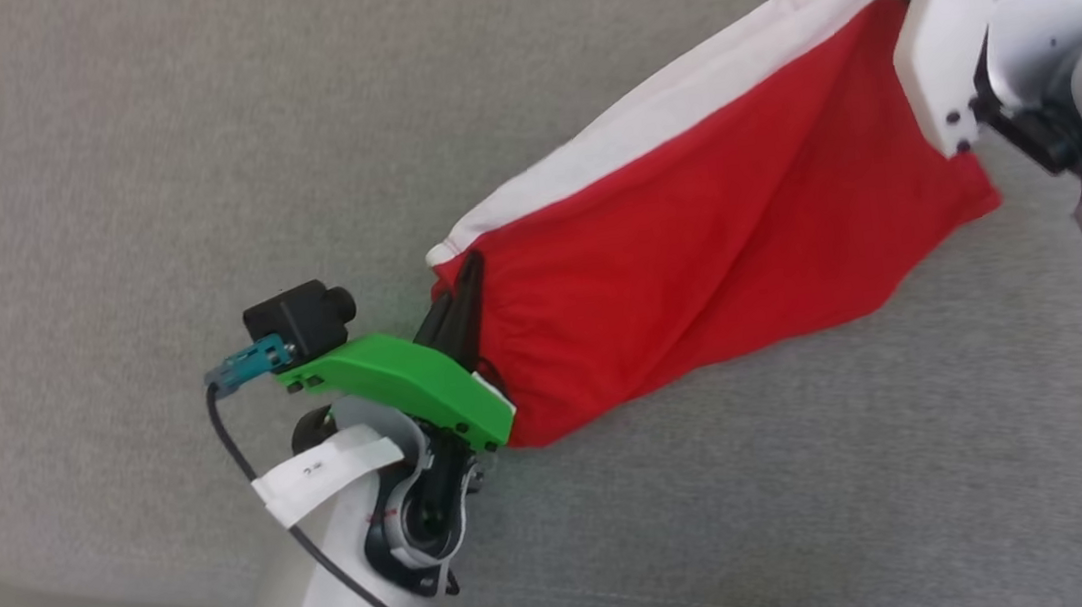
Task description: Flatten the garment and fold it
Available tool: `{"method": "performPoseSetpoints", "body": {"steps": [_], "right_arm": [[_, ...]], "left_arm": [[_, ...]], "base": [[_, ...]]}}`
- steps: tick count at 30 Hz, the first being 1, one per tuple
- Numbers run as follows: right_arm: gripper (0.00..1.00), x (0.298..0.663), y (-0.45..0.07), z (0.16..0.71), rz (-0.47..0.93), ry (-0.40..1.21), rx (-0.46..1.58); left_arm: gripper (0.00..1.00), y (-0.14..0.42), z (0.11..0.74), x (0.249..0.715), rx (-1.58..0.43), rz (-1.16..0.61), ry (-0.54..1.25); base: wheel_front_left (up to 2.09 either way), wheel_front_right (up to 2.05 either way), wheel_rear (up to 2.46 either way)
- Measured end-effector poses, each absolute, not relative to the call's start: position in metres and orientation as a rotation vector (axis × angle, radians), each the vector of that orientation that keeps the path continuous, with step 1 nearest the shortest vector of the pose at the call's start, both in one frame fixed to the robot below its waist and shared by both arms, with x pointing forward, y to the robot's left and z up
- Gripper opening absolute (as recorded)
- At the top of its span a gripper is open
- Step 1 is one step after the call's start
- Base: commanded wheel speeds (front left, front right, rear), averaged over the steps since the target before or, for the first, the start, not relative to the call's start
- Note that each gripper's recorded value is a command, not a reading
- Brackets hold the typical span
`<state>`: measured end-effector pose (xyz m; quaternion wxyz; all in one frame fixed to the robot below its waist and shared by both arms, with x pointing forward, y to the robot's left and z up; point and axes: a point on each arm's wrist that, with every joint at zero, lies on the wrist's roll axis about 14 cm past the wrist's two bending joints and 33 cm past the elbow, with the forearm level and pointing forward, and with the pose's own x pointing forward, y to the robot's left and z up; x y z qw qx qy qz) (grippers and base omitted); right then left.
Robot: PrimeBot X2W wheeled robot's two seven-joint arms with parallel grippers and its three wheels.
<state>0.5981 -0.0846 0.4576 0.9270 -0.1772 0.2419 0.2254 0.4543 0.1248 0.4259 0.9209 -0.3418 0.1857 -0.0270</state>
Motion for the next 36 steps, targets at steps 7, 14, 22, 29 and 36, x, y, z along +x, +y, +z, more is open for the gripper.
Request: {"method": "performPoseSetpoints", "body": {"steps": [7,14,22,29,36], "right_arm": [[0.00,0.612,-0.059,0.398,0.527,0.642,-0.418],[0.00,0.618,-0.042,0.367,0.566,0.761,-0.404],[1.00,0.615,-0.037,0.379,0.572,0.743,-0.318],[1.00,0.590,-0.041,0.400,0.565,0.649,-0.204],[1.00,0.577,-0.061,0.437,0.502,0.502,-0.097]], "left_arm": [[0.00,0.135,0.396,0.453,-0.700,0.001,0.425],[0.00,0.140,0.384,0.453,-0.704,0.019,0.442],[1.00,0.136,0.404,0.454,-0.722,0.001,0.362],[1.00,0.167,0.429,0.436,-0.676,0.068,0.215],[1.00,0.193,0.468,0.425,-0.488,0.083,0.068]], "base": [[0.00,0.00,0.00],[0.00,0.00,0.00],[0.00,0.00,0.00],[0.00,0.00,0.00],[0.00,0.00,0.00]]}}
